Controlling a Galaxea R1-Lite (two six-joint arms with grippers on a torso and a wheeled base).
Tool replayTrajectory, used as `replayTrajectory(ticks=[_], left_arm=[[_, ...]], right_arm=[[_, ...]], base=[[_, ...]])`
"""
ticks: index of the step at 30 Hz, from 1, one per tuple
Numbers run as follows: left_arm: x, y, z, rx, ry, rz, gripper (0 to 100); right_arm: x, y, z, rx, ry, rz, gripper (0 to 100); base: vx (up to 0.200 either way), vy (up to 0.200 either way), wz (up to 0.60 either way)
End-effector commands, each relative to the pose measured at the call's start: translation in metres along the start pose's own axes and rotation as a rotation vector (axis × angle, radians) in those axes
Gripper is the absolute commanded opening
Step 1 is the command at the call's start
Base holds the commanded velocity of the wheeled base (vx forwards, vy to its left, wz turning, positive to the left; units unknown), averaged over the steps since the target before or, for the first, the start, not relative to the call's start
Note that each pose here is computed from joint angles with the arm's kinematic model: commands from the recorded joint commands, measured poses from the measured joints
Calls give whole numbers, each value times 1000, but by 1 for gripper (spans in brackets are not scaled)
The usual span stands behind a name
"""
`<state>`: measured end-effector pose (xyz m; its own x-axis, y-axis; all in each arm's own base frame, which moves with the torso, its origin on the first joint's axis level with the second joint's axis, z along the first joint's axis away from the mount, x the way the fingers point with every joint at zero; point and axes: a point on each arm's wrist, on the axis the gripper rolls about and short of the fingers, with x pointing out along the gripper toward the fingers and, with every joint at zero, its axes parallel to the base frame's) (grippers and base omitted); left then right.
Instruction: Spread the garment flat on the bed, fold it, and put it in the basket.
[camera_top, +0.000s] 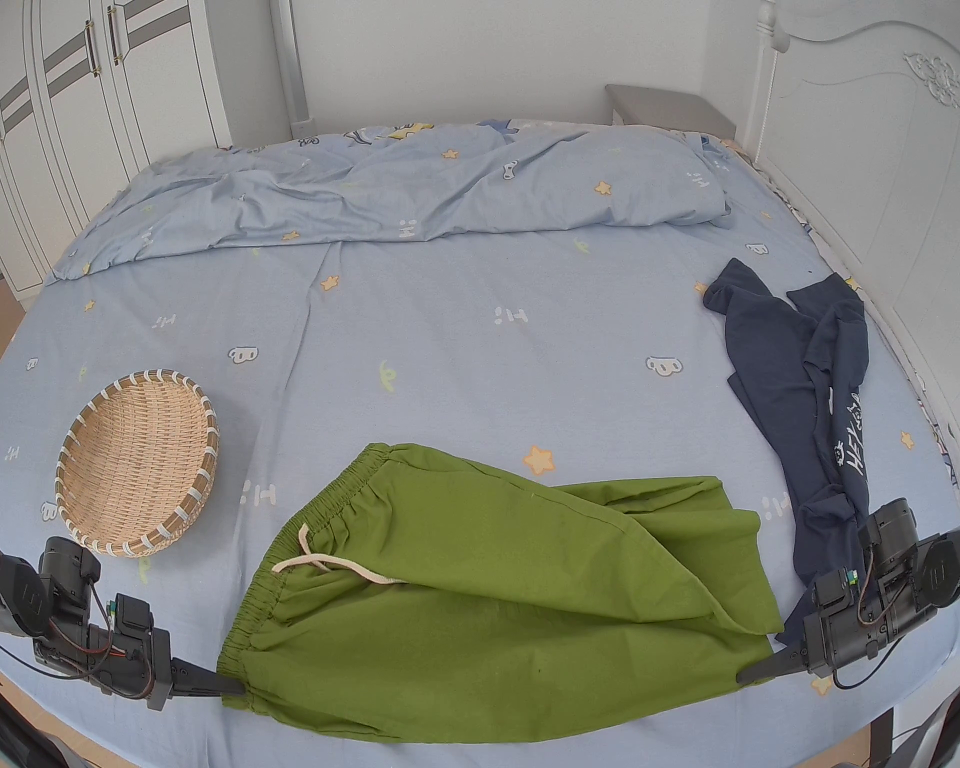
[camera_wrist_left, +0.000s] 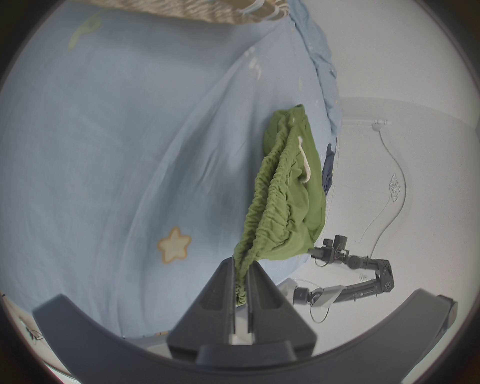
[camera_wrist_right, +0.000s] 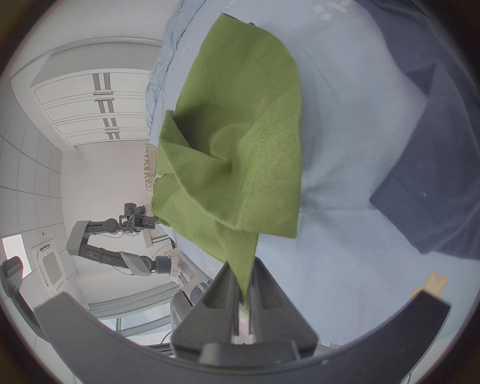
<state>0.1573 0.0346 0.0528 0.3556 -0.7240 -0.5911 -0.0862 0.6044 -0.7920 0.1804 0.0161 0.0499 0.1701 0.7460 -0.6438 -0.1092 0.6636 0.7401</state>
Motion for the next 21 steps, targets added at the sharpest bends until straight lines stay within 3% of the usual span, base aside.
replayTrajectory(ticks=[1, 4, 15, 21], left_arm=[[-4, 4, -8, 23, 38, 49, 0], [-2, 7, -9, 8, 60, 81, 0], [0, 7, -15, 12, 85, 114, 0], [1, 8, -23, -2, 103, 129, 0]], right_arm=[[-3, 2, -17, 0, 9, -49, 0], [-1, 0, -24, 1, 27, -89, 0], [5, -4, -35, -6, 46, -95, 0], [13, -7, -37, -7, 91, -153, 0]], base=[[0, 0, 0], [0, 0, 0], [0, 0, 0], [0, 0, 0]])
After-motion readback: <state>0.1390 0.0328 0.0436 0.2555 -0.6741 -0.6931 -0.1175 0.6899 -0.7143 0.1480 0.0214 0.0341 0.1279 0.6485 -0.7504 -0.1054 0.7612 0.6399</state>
